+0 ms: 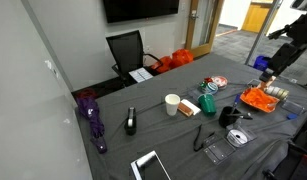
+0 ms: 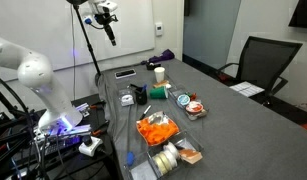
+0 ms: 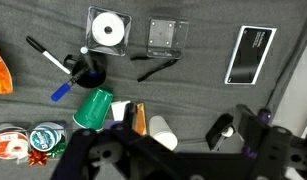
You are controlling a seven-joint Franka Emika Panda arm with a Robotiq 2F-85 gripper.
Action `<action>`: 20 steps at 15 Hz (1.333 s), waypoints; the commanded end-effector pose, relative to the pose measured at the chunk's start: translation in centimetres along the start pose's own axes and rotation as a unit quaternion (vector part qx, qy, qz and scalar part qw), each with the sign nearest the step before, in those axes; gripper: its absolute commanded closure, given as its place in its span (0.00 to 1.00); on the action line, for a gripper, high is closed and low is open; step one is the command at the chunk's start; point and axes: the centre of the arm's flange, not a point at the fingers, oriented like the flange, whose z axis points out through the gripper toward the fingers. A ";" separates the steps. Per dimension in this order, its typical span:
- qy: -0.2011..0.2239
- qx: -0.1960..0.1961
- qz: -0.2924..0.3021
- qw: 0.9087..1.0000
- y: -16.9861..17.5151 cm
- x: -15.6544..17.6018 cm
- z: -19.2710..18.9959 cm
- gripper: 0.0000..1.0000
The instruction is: Se the green cup straight and put the marker inside it
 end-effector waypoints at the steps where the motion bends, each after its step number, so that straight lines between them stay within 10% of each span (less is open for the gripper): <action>1: -0.006 -0.012 0.038 0.999 0.6 -0.1 0.1 0.00; 7: -0.002 -0.046 0.148 0.988 4.4 7.2 2.2 0.00; 13: -0.058 -0.089 0.279 0.954 8.7 13.4 5.8 0.00; 20: -0.060 -0.102 0.450 0.885 12.5 20.3 10.5 0.00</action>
